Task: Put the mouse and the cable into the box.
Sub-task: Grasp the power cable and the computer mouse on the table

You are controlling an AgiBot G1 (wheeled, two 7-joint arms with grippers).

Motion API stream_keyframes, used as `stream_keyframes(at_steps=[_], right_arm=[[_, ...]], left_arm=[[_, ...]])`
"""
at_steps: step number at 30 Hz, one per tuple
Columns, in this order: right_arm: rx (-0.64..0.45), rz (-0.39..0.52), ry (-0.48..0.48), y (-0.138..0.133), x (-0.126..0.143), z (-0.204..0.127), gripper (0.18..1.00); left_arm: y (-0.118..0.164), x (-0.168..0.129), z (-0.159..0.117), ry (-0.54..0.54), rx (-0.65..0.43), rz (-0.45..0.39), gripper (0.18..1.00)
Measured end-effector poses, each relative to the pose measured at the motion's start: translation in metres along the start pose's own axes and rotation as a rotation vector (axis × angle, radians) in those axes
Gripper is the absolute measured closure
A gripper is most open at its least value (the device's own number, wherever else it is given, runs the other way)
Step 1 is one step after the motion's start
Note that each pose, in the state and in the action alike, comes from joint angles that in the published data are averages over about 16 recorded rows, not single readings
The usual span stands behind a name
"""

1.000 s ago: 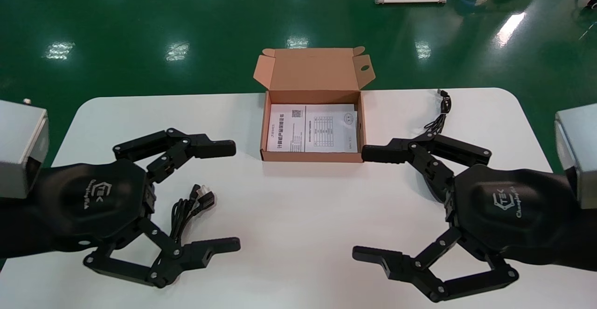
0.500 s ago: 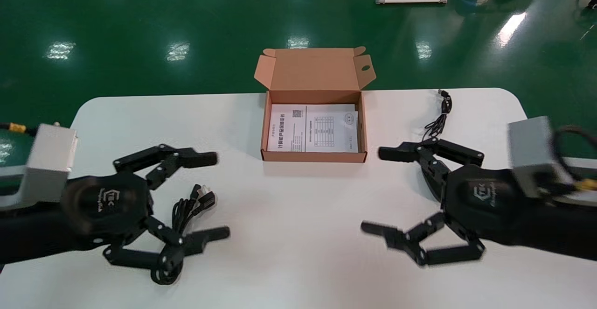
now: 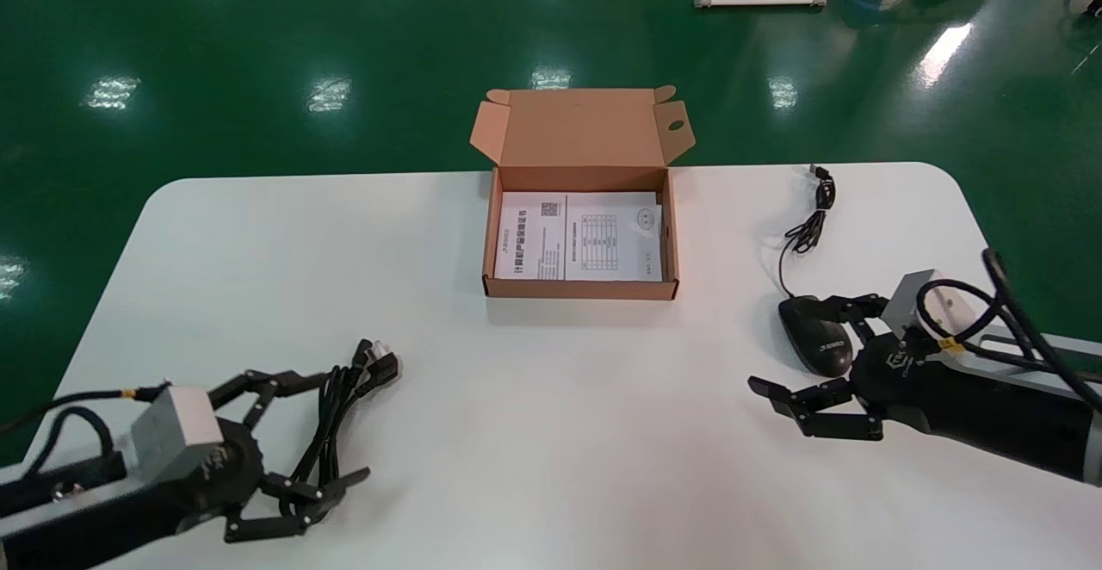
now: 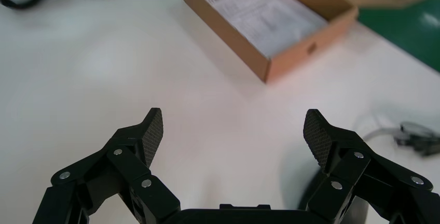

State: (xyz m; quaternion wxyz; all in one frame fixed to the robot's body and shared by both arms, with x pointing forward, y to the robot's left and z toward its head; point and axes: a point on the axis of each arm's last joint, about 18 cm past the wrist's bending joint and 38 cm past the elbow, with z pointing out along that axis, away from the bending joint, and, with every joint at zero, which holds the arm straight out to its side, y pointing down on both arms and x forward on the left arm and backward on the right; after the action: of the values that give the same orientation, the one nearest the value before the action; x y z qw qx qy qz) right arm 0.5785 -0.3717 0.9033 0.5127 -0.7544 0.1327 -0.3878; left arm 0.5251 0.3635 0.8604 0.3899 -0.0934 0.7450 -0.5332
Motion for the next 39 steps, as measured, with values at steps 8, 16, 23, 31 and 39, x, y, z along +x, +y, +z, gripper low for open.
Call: stream_keyframes(at_steps=[8,16,23,31,39], right_arm=[[-0.069,0.023,0.100,0.036,0.018,0.009,0.178],[-0.100,0.033,0.155,0.055,0.031,0.010,0.178],[-0.111,0.043,0.167,0.064,0.035,0.009,0.178],[-0.130,0.052,0.185,0.076,0.038,0.011,0.178],[-0.151,0.058,0.236,0.088,0.046,0.015,0.178]], left_arm=[[0.033,0.018,0.007,-0.041,-0.032,-0.004,0.184],[0.058,0.020,0.008,-0.136,-0.069,0.001,0.184],[0.079,0.022,0.003,-0.224,-0.110,-0.013,0.184],[0.098,0.032,-0.004,-0.279,-0.136,-0.052,0.184],[0.109,0.042,-0.007,-0.307,-0.135,-0.081,0.184]])
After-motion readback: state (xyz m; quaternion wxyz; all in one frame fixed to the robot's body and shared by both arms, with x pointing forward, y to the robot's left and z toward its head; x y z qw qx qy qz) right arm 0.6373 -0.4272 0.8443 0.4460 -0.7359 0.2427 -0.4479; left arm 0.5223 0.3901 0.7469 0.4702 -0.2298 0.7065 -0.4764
